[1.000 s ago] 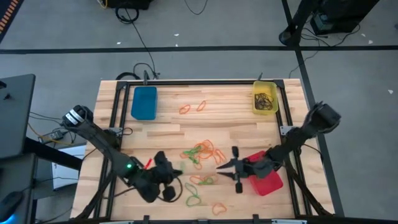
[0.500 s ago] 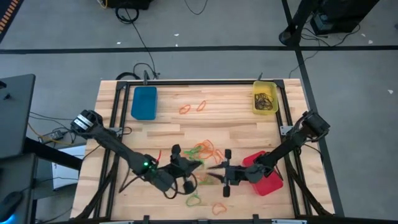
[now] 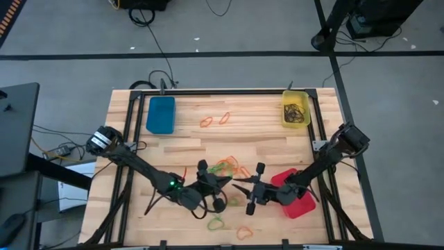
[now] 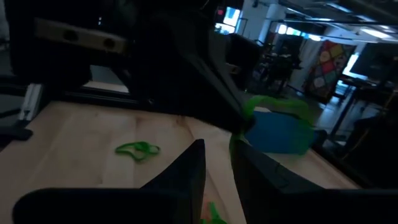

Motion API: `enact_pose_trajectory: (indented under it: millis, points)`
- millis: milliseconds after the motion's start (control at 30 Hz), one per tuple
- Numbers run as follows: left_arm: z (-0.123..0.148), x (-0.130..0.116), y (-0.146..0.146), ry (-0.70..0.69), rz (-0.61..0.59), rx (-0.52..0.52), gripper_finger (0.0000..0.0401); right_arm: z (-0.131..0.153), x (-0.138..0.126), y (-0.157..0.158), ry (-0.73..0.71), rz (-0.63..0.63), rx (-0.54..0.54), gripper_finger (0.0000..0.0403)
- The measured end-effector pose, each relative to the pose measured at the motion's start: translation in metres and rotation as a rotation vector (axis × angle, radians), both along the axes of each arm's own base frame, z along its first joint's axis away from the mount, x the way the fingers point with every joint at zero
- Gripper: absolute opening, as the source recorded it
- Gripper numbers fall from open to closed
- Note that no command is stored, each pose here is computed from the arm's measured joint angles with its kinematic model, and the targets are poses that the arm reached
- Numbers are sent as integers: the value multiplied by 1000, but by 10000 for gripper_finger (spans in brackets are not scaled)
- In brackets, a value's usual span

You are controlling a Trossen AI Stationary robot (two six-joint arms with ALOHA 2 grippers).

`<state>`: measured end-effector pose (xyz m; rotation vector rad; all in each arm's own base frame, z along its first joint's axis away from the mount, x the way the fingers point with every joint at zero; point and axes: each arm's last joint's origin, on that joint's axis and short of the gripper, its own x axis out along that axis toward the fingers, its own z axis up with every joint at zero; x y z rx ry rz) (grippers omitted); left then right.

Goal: Sort rubber bands into baskets
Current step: Put the green rubber band into the red bin

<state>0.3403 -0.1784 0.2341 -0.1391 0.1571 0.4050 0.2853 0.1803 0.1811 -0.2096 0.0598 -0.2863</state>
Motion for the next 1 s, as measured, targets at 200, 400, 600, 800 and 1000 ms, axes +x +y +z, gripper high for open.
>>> enact_pose_trajectory:
  millis: [200, 400, 600, 800, 1000]
  points:
    - [2, 1, -1, -19, -40, -22, 7, 0, 2, -3, 3, -7, -3, 92]
    - [2, 1, -2, -18, -55, -26, 7, 0, 3, -3, 4, 25, -1, 92]
    - [2, 1, -2, -17, -58, -26, 7, 0, 3, -3, 4, 34, 0, 34]
    - [-2, 0, -1, 21, -57, -32, 18, -3, -8, 1, 99, -133, -160, 7]
    - [-7, -5, -1, 98, -58, -6, 59, 22, -40, 11, 150, -239, -257, 4]
